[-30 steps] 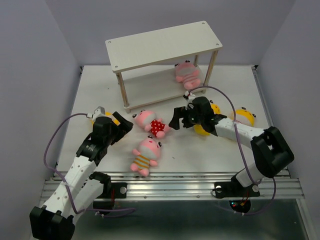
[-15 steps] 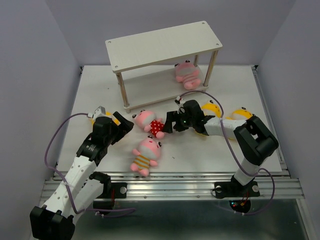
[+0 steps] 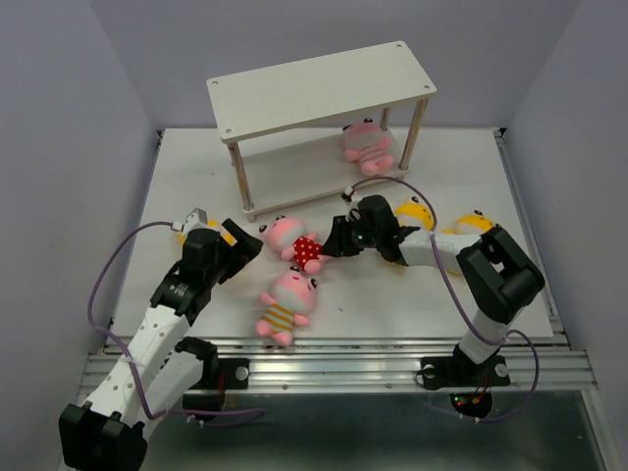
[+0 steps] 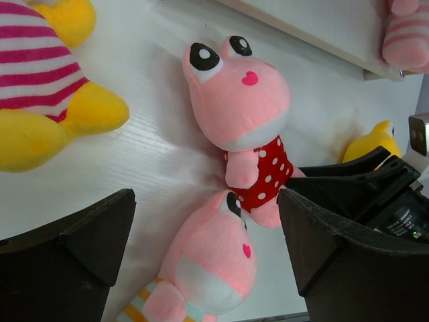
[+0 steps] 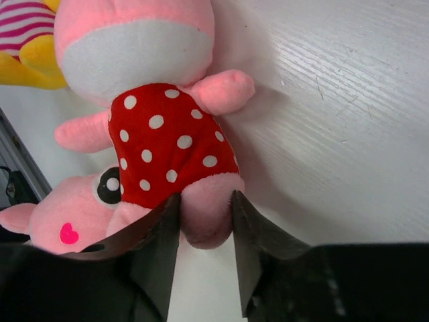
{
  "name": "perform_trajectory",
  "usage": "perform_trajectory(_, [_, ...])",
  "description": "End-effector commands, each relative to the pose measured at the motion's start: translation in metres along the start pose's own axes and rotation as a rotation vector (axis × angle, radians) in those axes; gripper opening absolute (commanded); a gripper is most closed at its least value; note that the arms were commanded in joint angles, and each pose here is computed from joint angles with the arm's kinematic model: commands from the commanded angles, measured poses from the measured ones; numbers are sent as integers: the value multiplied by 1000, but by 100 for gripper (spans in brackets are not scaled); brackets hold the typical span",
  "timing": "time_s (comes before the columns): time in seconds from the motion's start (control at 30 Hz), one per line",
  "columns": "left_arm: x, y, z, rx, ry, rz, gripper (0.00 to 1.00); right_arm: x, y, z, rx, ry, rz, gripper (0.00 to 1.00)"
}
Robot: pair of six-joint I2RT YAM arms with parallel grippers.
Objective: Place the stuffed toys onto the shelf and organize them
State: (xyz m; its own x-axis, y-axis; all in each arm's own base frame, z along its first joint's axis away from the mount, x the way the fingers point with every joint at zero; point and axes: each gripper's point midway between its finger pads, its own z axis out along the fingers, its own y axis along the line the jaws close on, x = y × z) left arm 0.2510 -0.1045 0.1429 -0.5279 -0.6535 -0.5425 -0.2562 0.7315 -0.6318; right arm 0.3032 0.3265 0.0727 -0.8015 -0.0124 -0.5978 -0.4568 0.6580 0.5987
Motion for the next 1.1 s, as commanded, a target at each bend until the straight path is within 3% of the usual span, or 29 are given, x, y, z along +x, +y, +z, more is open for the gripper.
perform_trajectory(0.0, [-3, -2, 1, 19, -17, 12, 99, -16, 18, 2, -50, -45, -31, 37])
perform_trajectory(0.1, [-4, -2, -1, 20, -22, 11, 99, -13, 19, 1, -42, -34, -37, 35])
perform_trajectory(0.2, [-5, -2, -2, 22, -28, 11, 99, -12, 17, 0, -27, -28, -47, 21])
perform_trajectory(0.23, [-5, -2, -3, 22, -28, 11, 99, -13, 17, -1, -24, -29, -51, 5])
perform_trajectory(0.27, [-5, -1, -4, 23, -30, 13, 99, -11, 19, -1, -23, -27, -60, 1])
perform_trajectory(0.7, [-10, 0, -5, 9, -50, 11, 99, -83, 66, -56, -75, -321, -191, 1])
perform_trajectory(1.07, [-11, -2, -6, 19, -57, 14, 99, -131, 75, -92, 25, -489, -175, 1])
